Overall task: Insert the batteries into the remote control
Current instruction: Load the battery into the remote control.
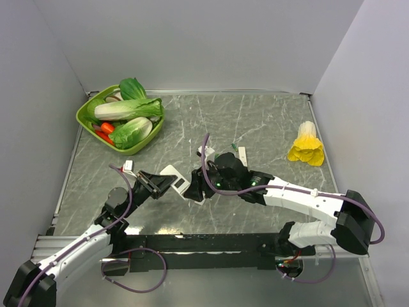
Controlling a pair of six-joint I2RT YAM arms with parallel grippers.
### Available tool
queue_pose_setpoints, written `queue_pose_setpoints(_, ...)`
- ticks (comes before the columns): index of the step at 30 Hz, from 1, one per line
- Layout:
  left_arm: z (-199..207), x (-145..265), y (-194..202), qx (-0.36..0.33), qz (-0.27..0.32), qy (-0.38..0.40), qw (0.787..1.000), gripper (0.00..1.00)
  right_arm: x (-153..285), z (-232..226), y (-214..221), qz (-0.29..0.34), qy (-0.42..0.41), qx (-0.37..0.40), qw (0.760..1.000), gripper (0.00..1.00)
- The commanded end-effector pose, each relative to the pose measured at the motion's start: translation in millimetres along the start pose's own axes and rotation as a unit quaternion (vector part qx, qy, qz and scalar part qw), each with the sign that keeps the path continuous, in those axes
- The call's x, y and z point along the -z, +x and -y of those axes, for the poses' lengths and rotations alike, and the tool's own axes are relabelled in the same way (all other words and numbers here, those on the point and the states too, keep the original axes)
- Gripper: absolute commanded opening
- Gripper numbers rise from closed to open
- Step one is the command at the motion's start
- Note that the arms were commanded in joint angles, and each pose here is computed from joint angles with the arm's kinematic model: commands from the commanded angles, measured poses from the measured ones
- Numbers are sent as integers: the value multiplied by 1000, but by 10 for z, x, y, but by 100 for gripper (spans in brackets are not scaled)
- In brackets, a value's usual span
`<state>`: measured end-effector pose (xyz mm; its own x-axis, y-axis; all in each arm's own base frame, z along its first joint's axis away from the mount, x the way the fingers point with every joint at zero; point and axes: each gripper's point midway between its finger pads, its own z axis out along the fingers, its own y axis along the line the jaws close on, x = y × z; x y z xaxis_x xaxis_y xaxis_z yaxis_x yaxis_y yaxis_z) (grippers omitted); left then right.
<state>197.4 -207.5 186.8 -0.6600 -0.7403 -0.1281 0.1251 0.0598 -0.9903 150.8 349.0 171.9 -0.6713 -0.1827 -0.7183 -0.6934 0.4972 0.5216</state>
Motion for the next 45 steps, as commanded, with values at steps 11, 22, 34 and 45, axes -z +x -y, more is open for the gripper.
queue_pose_setpoints(11,877,130,-51,23,3,152,988,1,-67,41,312,-61,-29,38,997,33)
queue_pose_setpoints(22,1043,137,-65,11,3,161,987,1,-145,125,458,-100,-29,73,992,41)
queue_pose_setpoints(34,1197,151,-9,27,-20,193,981,1,-201,29,587,-114,-91,110,983,66)
queue_pose_setpoints(45,1146,158,-4,26,-20,182,983,1,-184,172,482,-95,-64,102,988,73)
